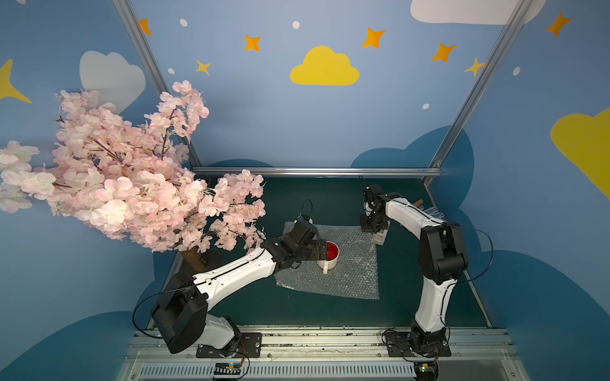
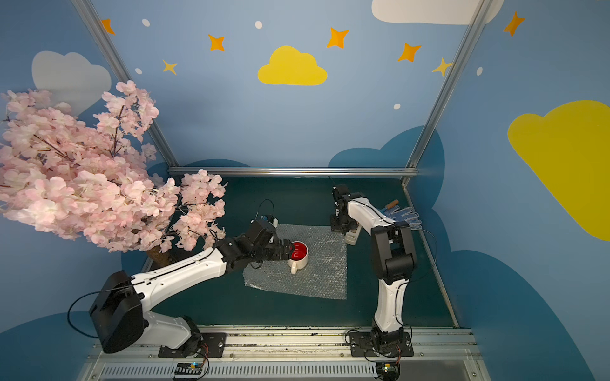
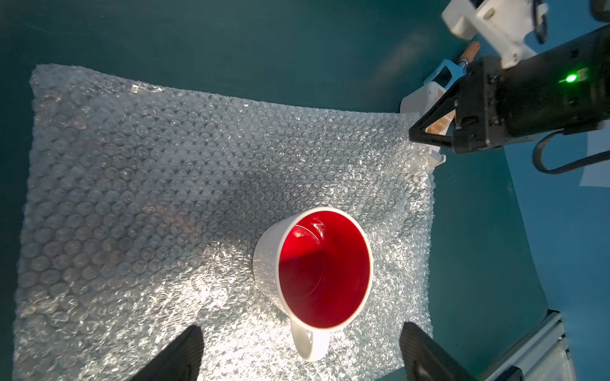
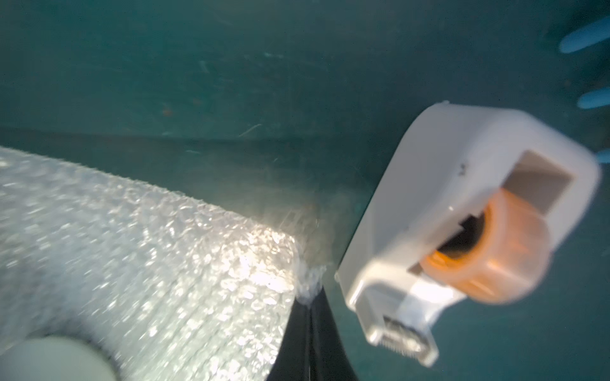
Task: Wrap mugs in bubble wrap
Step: Wrap the mug in bubble wrap.
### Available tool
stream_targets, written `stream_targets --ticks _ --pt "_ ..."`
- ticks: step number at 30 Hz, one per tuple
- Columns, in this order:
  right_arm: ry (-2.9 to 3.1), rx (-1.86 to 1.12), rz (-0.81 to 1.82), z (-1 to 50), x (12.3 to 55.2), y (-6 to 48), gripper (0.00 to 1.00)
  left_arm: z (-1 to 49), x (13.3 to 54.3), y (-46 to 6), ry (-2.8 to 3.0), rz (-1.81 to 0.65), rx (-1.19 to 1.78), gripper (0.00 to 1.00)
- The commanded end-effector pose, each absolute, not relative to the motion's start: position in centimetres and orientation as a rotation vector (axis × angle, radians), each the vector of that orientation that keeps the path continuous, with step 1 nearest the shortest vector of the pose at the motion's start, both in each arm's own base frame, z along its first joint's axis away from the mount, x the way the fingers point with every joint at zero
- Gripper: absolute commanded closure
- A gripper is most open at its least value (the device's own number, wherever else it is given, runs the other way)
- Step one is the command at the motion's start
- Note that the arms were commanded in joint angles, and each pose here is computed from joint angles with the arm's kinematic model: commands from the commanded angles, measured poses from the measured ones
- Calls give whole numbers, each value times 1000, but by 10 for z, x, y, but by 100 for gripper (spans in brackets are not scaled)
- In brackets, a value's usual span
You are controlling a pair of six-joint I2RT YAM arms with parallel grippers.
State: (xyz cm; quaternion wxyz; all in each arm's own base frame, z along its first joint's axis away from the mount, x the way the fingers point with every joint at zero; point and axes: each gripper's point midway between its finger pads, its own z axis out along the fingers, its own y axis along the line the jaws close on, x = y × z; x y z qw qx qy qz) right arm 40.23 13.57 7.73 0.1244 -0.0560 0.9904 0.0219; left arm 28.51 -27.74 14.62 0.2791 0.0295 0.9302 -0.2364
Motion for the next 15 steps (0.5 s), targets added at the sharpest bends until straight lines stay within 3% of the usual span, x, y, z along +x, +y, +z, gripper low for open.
stream_targets --ticks 1,15 --pt "2826 -216 261 121 386 160 100 143 288 -278 2485 -675 53 9" --pt "2732 -382 934 182 311 253 100 138 301 -260 2494 -736 -65 12"
